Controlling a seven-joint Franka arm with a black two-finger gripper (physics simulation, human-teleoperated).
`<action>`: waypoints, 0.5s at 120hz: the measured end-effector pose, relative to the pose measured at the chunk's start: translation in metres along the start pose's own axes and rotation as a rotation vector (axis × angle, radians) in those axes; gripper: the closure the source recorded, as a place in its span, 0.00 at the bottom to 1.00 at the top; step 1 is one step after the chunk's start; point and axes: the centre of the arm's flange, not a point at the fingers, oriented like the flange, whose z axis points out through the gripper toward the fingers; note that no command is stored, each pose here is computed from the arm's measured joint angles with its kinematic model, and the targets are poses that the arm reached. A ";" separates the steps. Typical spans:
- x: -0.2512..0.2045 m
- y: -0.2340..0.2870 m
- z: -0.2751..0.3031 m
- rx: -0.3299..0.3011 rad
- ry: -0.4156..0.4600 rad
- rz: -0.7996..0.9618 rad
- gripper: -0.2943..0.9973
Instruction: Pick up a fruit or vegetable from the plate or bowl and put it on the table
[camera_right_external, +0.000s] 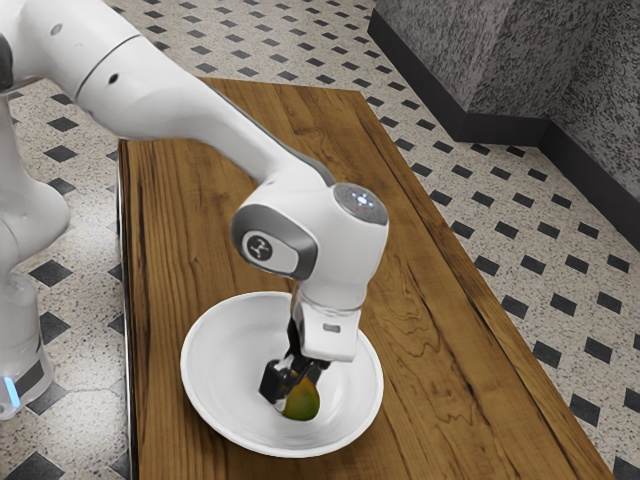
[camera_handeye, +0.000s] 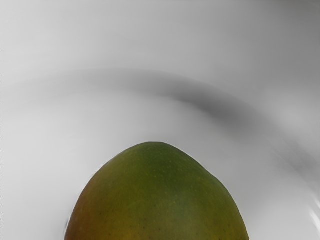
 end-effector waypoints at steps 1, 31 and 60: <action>0.000 0.000 0.000 0.000 0.000 0.000 0.38; 0.000 -0.005 -0.007 0.022 0.021 -0.009 0.61; -0.010 -0.015 -0.039 0.056 0.078 -0.038 0.66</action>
